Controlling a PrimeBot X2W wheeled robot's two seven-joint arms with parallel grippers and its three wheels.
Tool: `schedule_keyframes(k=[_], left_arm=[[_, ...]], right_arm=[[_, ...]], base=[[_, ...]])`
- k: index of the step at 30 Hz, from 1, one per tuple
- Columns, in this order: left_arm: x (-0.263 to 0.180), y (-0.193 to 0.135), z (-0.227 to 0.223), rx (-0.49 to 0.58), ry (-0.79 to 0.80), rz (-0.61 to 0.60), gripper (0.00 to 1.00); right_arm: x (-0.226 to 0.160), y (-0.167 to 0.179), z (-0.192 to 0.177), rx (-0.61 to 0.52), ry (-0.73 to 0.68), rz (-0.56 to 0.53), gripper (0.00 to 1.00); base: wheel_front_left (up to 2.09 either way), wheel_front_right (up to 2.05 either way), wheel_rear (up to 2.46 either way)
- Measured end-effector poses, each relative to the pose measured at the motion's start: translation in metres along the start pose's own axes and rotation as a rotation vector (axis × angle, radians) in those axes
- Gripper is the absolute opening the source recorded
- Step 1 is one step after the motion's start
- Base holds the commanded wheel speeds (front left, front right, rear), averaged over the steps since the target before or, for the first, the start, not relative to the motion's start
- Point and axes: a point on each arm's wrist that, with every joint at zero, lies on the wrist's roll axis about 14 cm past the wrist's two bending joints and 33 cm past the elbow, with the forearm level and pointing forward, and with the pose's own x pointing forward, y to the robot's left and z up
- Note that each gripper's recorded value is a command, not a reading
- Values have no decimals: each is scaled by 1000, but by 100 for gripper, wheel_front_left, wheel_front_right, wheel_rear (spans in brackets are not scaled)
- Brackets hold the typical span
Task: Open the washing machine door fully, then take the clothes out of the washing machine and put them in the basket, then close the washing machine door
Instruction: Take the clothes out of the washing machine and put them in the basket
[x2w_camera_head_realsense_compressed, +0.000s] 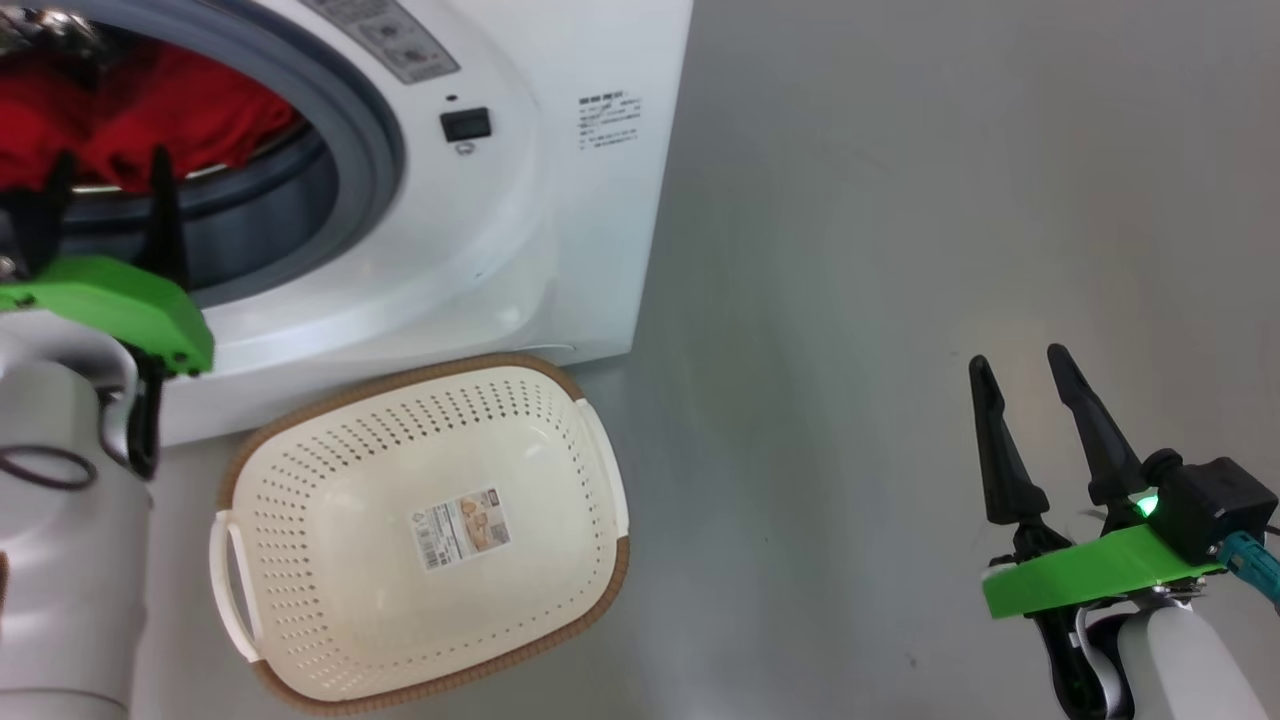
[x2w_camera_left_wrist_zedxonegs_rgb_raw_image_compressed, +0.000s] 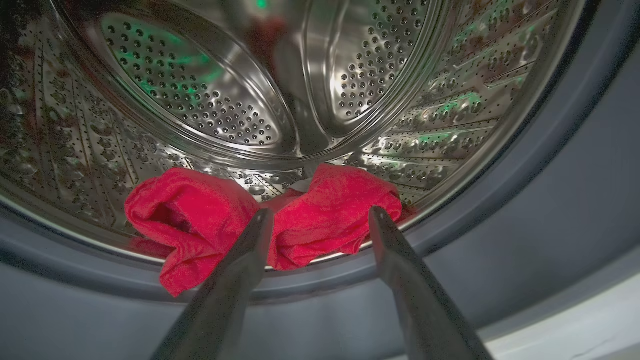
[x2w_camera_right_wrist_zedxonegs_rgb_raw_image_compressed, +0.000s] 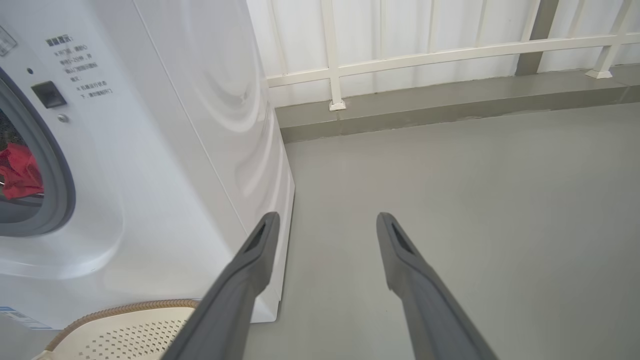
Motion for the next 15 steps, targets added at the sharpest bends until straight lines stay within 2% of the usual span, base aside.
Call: schedule_keyframes(k=[15], left_arm=[[48,10,-25,123,110,-4,100]], right_arm=[[15,-2,-11,7,22,-2,100]], base=[[0,0,0]])
